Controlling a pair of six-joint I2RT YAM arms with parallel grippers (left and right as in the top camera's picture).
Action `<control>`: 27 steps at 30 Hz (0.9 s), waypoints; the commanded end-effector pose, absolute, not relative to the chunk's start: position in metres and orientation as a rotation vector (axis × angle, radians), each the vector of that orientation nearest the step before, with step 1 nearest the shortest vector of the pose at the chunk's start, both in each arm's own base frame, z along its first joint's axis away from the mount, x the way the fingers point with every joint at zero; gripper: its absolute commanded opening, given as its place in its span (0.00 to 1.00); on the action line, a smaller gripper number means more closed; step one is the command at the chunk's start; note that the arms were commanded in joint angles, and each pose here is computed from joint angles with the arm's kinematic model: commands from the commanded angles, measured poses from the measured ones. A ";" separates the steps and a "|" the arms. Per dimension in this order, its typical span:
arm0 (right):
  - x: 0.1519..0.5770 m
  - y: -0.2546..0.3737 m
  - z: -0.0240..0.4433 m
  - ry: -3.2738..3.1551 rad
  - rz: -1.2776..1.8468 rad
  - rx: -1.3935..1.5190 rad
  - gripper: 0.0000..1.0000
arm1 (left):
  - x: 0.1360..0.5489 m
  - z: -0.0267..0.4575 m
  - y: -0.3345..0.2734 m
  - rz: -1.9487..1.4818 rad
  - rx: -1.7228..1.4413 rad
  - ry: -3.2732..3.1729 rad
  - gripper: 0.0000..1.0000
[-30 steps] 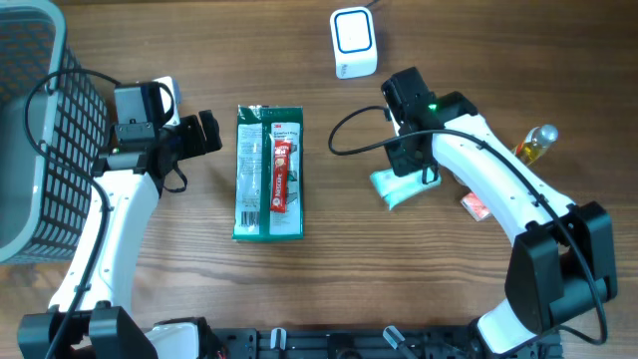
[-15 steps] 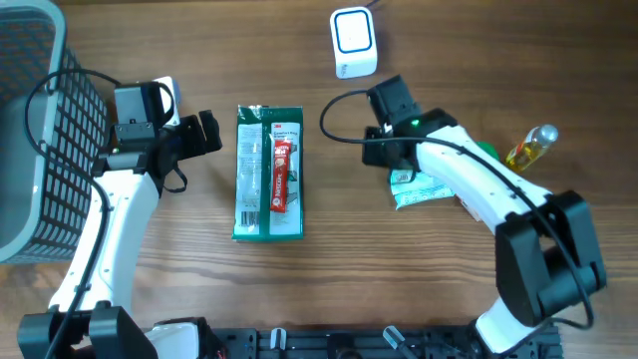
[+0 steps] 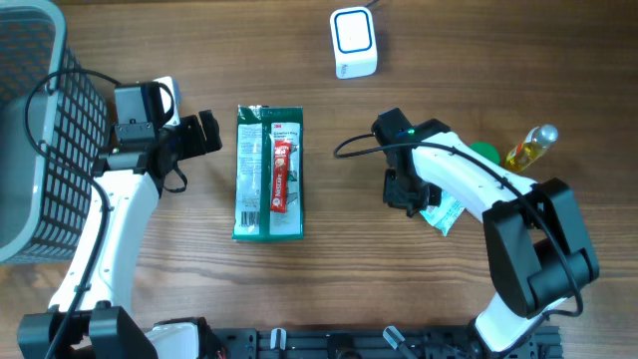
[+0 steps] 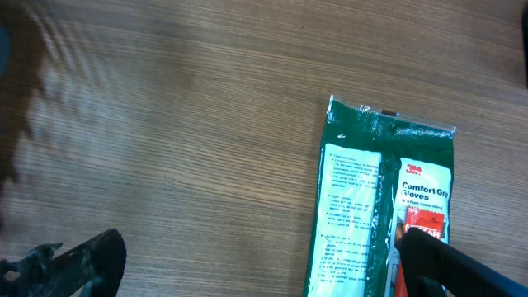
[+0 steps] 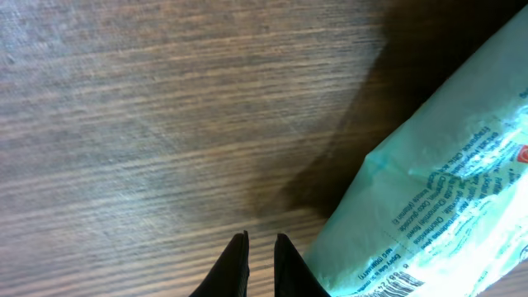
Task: Scan the item barcode
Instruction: 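Lower the wipes pouch onto the table's right side and release, then reach the right gripper to the red Nescafe stick on the gloves packet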
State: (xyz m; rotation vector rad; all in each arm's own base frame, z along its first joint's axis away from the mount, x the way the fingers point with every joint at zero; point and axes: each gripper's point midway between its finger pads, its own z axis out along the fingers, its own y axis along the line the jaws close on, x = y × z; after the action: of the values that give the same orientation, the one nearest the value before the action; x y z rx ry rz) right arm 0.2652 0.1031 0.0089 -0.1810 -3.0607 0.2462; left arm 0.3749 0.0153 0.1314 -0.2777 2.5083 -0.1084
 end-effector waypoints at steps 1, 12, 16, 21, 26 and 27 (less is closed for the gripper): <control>0.273 0.100 0.024 -3.050 0.291 -0.069 0.14 | 0.378 0.143 0.014 -0.107 -0.239 2.481 1.00; 0.323 0.293 0.090 -3.060 -1.024 0.202 0.33 | 0.378 0.143 0.014 -0.107 -0.239 2.481 1.00; 0.326 0.330 0.090 -3.250 -0.938 0.198 0.31 | 0.378 0.143 0.014 -0.107 -0.239 2.481 1.00; 0.314 0.349 0.083 -3.514 -0.646 0.144 0.27 | 0.378 0.143 0.014 -0.107 -0.239 2.481 1.00; 0.304 0.372 0.063 -3.581 -0.586 0.147 0.27 | 0.378 0.143 0.014 -0.107 -0.239 2.481 1.00; 0.302 0.377 0.055 -3.577 -0.587 0.169 0.27 | 0.378 0.143 0.014 -0.107 -0.239 2.481 1.00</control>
State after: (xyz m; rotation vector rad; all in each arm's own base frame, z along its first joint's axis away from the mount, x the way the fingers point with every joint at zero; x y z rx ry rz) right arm 0.2938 0.3755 0.0779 0.2480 -3.5044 -0.7013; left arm 0.3750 0.0153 0.1316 -0.2777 2.5079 -0.1084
